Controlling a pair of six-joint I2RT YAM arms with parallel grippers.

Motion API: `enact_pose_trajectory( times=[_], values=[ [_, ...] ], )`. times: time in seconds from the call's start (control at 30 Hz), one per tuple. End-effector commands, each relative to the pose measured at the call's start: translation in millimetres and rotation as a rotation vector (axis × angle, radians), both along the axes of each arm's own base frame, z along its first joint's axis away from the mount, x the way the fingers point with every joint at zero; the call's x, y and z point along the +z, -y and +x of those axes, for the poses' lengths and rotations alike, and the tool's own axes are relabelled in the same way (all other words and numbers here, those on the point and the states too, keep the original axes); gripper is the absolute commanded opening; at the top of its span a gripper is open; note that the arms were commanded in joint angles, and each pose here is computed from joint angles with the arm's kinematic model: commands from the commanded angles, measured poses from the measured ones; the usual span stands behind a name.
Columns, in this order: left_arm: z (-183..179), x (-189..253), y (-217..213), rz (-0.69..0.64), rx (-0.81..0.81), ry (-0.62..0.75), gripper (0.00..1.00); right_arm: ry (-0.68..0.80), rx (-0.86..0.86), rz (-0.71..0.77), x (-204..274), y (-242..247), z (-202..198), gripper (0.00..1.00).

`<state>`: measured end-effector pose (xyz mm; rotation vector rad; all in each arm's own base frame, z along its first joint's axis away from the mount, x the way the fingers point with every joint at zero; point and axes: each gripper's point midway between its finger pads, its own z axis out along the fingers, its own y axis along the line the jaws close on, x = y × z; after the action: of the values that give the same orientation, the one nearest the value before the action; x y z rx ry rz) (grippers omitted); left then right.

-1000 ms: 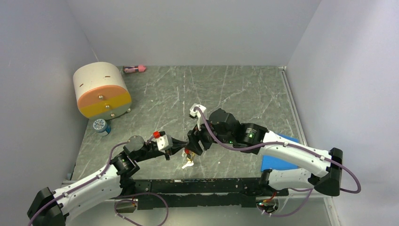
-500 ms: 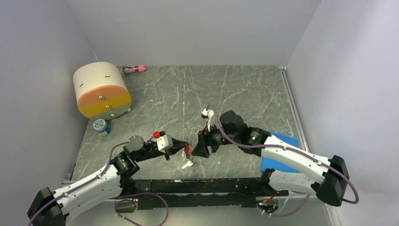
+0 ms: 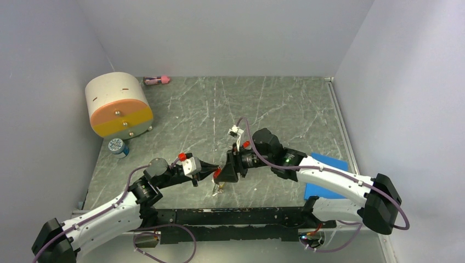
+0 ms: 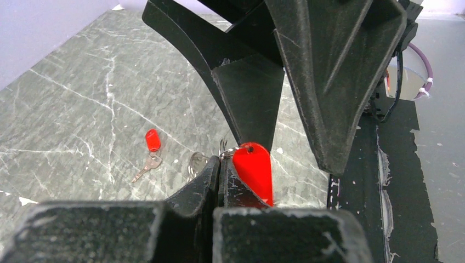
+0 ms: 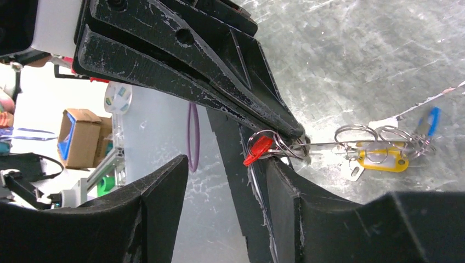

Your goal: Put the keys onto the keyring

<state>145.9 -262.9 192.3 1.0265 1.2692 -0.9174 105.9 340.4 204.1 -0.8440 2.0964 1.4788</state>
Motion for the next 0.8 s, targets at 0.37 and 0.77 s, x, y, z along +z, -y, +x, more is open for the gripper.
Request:
enact_pose_trajectory(
  times=[0.37,0.77],
  values=[
    [-3.2,11.4,1.0,-0.034,-0.014,0.019,0.02,0.073,-0.055,0.068,26.1,8.3,3.0,0.49],
    [-4.3,12.8,1.7,-0.034,-0.022,0.017,0.02,0.032,-0.084,0.081,-1.8,11.8,13.2,0.69]
  ],
)
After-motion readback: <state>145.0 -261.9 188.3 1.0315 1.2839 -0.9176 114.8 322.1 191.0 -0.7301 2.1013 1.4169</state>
